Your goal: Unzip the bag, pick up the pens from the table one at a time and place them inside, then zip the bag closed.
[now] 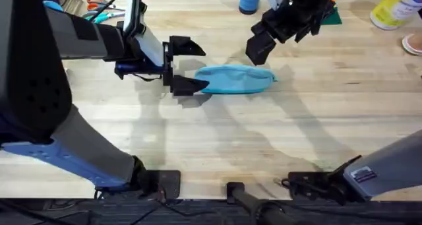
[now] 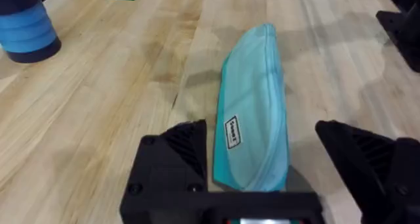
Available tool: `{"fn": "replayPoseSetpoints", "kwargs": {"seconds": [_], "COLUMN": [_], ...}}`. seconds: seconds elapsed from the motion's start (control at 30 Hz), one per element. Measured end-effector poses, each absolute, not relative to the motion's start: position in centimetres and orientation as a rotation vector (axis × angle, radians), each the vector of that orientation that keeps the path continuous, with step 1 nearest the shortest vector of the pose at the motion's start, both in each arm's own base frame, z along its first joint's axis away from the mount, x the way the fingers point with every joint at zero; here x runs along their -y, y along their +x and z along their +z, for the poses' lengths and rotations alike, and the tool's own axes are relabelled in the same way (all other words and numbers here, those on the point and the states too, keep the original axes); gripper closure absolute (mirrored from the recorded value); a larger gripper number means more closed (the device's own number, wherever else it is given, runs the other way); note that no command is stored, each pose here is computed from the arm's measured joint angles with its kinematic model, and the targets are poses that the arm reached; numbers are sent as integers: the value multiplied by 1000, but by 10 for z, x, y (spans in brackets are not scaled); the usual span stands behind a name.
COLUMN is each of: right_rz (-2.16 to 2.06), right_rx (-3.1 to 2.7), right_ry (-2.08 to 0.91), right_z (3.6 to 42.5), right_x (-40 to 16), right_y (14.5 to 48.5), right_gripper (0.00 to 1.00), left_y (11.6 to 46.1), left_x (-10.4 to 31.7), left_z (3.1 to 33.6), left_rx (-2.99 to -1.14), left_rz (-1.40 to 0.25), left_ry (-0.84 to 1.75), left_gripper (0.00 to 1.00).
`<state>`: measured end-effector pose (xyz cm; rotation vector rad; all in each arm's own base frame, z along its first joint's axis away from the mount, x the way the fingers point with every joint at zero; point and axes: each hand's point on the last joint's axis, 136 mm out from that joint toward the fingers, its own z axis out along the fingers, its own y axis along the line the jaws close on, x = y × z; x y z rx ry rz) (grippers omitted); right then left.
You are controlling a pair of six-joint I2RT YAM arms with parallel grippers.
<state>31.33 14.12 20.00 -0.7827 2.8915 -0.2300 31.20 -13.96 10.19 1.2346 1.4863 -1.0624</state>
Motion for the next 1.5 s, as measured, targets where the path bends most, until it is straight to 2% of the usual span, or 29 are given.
{"fn": "replayPoseSetpoints", "kwargs": {"seconds": [0.2,0.37,0.63,0.77,0.97,1.13,1.3,1.5], "right_rz": [-234,-228,-149,-93,-51,-31,-26,-23], "right_rx": [-2892,-2854,-2647,-2586,-2578,-2581,-2592,-2573], "right_ry": [-805,-858,-738,-643,-540,-535,-540,-535], "right_z": [200,208,278,296,282,259,238,231], "right_x": [-141,-139,-116,-100,-77,-72,-67,-62], "right_y": [312,310,295,287,275,259,240,224], "right_gripper": [5,5,5,5,5,5,5,5], "left_y": [304,298,314,314,302,272,232,195], "left_x": [140,135,120,112,96,86,85,86], "left_z": [102,97,129,146,167,181,193,209], "left_rx": [-1534,-1683,-1913,-2034,-2249,-2386,-2465,-2489], "left_rz": [-1124,-1165,-993,-908,-794,-741,-734,-722], "left_ry": [1198,1175,1145,1057,832,678,609,540], "left_gripper": [8,8,7,7,7,7,7,7]}}
